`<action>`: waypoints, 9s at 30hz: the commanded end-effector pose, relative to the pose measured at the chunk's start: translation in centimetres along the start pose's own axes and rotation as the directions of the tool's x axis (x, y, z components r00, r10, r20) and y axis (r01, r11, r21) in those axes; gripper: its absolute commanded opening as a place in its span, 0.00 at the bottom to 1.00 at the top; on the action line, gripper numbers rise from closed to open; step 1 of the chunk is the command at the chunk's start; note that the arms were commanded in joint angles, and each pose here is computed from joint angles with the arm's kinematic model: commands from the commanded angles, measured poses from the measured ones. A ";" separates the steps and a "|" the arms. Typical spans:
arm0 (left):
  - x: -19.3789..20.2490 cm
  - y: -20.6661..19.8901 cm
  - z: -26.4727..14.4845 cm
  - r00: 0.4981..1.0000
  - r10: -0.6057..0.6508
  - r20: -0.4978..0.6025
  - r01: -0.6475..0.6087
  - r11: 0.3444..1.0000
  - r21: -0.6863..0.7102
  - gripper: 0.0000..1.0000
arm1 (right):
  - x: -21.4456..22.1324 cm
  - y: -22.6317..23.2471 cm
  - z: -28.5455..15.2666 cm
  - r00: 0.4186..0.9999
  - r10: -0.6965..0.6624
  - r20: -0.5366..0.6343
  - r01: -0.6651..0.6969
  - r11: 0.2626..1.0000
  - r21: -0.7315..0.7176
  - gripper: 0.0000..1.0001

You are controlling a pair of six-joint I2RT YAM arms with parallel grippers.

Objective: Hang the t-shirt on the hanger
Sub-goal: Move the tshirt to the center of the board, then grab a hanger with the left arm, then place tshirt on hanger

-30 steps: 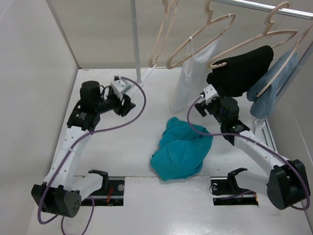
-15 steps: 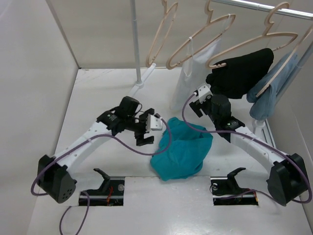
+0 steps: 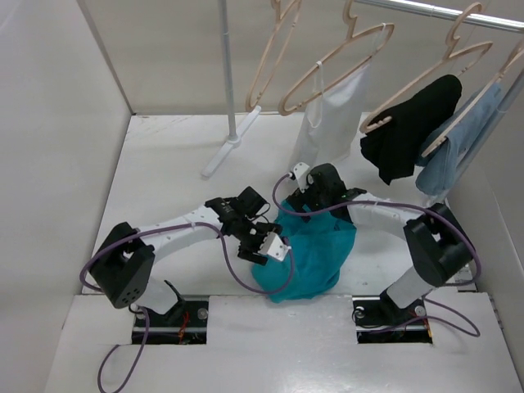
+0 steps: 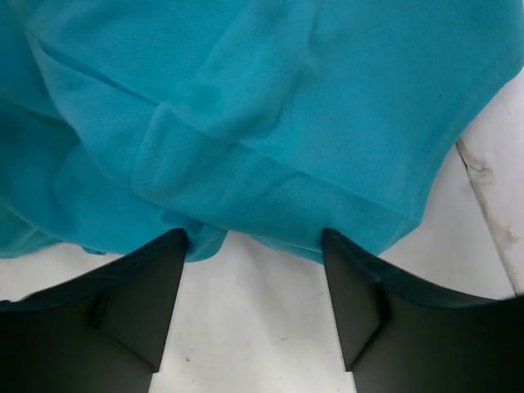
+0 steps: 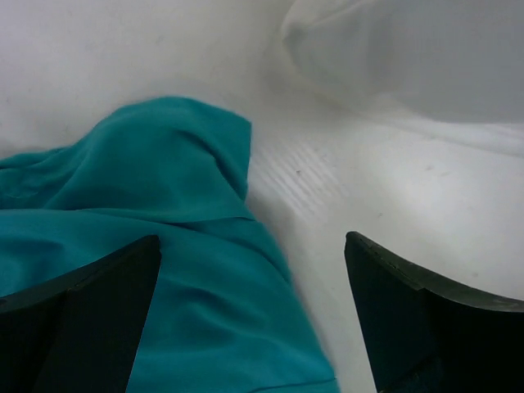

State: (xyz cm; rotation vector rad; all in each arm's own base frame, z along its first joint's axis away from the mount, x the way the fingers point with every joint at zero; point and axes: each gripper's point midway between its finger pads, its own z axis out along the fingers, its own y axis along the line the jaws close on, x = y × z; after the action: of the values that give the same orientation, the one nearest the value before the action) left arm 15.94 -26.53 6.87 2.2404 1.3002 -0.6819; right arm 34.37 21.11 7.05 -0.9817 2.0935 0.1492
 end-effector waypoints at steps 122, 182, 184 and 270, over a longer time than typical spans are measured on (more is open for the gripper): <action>9.4 5.5 -13.1 0.634 -0.680 0.369 0.759 0.455 -0.465 0.44 | -10.5 12.5 -7.1 0.992 0.122 -0.013 -0.121 0.955 -0.270 0.00; -7.8 11.1 -38.9 0.630 0.012 0.777 0.763 0.179 -0.621 0.67 | -0.6 4.1 -8.9 0.928 0.359 -0.098 -0.369 0.923 -0.106 0.83; -9.6 12.4 -41.4 0.620 0.081 0.780 0.760 0.184 -0.623 0.67 | -1.0 4.1 -8.8 0.929 0.360 -0.084 -0.368 0.923 -0.117 0.83; -4.7 18.1 -39.2 0.656 -0.277 0.702 0.716 -0.063 -0.695 0.00 | -9.1 7.2 -12.1 0.952 0.290 0.096 -0.265 0.941 -0.210 0.89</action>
State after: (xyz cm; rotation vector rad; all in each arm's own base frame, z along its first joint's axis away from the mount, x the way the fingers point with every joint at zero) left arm 39.13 -16.12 40.56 0.4627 1.7331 -0.2835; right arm 24.47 24.94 14.41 -0.8039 2.2662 0.5034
